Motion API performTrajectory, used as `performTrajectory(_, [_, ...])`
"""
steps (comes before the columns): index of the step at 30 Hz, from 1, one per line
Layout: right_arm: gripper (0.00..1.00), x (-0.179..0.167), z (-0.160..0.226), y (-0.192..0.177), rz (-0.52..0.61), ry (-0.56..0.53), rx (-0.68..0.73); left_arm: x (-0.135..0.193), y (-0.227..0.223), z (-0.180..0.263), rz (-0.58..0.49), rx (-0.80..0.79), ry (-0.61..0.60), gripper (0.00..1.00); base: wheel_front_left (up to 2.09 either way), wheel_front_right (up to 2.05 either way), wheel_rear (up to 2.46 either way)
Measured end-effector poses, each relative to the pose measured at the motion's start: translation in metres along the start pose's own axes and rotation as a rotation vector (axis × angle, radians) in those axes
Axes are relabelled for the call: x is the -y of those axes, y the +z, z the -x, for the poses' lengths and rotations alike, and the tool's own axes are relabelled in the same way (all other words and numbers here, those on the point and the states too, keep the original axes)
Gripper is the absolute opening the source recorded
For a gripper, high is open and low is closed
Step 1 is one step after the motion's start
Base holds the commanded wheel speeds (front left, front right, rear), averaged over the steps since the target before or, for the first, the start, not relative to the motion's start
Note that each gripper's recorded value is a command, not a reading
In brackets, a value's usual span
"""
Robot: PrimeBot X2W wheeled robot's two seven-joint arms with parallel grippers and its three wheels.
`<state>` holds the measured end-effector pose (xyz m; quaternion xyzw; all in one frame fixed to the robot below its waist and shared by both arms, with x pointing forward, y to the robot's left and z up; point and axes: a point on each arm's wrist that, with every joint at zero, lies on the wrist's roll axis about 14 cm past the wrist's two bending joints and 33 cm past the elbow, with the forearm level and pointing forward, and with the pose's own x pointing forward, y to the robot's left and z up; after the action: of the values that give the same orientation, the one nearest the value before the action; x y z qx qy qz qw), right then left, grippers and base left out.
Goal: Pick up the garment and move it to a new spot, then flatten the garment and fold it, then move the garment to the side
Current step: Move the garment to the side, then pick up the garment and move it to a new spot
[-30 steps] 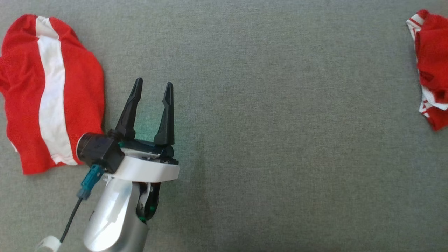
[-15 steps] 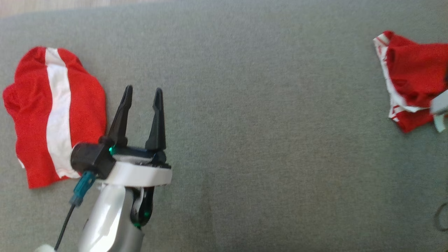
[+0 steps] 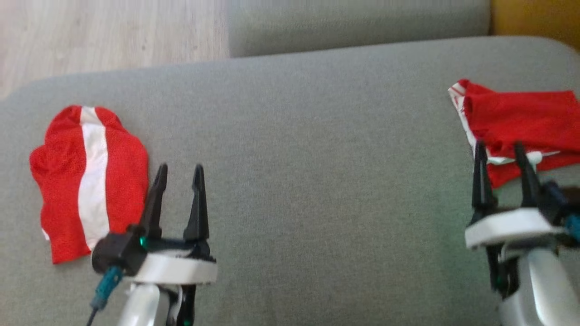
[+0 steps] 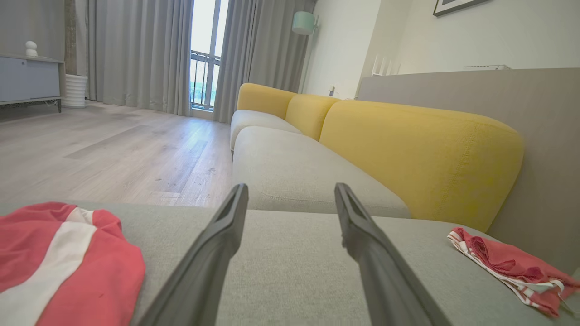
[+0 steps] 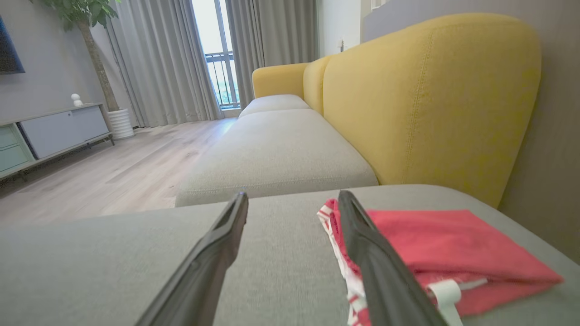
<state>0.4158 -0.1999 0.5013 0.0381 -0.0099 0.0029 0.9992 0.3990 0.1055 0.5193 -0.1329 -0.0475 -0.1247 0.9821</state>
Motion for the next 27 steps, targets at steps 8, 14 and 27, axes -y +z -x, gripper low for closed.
performTrajectory(8, [1.00, -0.003, 0.041, -0.020, -0.089, -0.010, -0.036, 0.000, -0.006, 0.031, 0.007, -0.024, 0.028, 1.00, 0.00, 0.00, 0.00])
performTrajectory(14, [1.00, -0.008, 0.040, -0.018, -0.095, 0.003, -0.019, -0.003, -0.004, 0.032, 0.004, -0.018, 0.040, 1.00, 0.00, 0.00, 0.00])
performTrajectory(27, [1.00, -0.011, 0.039, -0.018, -0.101, 0.011, -0.021, -0.005, -0.006, 0.032, 0.005, -0.024, 0.043, 1.00, 0.00, 0.00, 0.00])
